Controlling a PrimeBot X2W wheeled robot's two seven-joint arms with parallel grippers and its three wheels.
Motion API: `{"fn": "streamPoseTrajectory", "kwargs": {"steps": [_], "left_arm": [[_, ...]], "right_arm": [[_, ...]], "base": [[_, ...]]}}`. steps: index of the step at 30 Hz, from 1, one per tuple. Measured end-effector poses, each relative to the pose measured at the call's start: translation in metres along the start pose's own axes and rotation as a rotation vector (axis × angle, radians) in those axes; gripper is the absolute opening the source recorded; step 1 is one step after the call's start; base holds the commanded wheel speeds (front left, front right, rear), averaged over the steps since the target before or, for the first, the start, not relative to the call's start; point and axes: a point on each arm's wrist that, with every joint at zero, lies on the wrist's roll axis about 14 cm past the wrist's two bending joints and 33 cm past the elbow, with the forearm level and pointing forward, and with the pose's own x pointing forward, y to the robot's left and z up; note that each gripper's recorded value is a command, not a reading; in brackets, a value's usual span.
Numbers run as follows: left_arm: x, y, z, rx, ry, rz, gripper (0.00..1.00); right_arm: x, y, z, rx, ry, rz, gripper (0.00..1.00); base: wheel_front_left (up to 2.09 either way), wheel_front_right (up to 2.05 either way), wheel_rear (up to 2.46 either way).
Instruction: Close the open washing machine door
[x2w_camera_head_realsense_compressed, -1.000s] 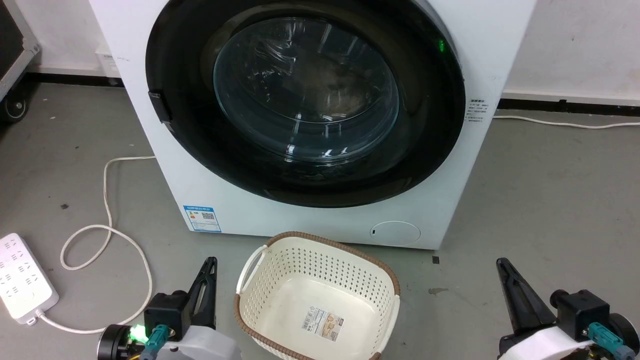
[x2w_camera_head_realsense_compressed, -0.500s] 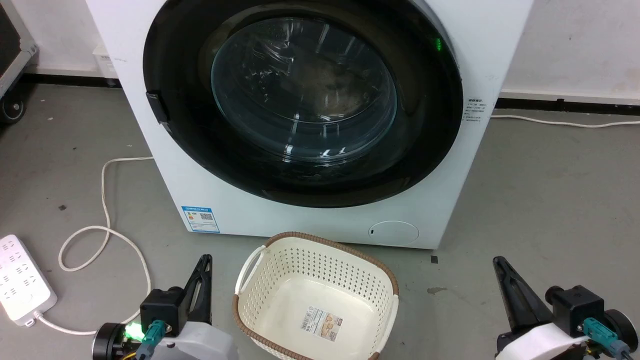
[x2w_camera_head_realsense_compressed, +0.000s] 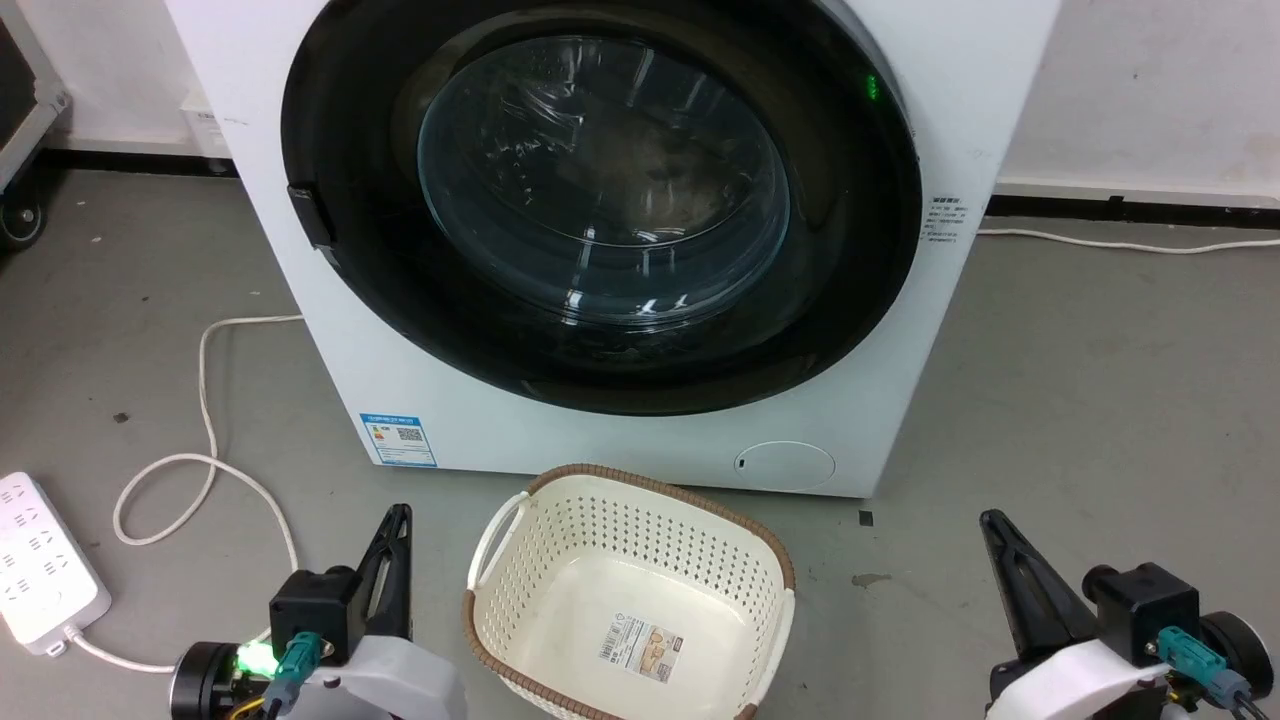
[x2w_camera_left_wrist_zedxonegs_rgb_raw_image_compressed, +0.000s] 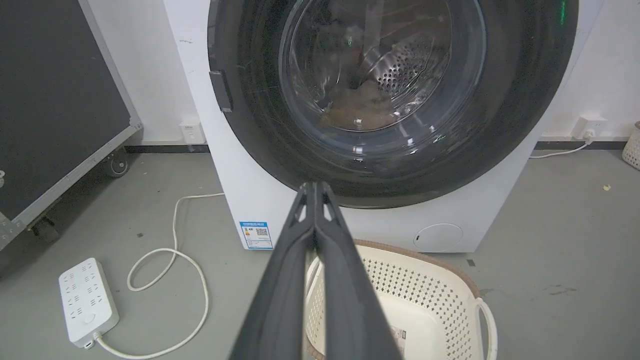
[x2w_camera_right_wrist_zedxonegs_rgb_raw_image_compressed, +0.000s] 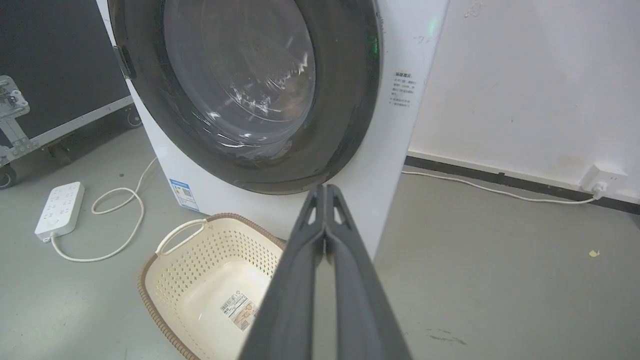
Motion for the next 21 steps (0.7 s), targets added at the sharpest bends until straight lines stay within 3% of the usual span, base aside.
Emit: {"fn": "streamPoseTrajectory", "kwargs": {"steps": [21], "left_arm": [[0.0018,0.0051,0.0036,0.016,0.014,0.02,0.0]], "right_arm": [[0.0022,0.0019,0.0036,-0.018,0.015,0.004,0.0]], "base": [[0.0,0.0,0.0]]}}
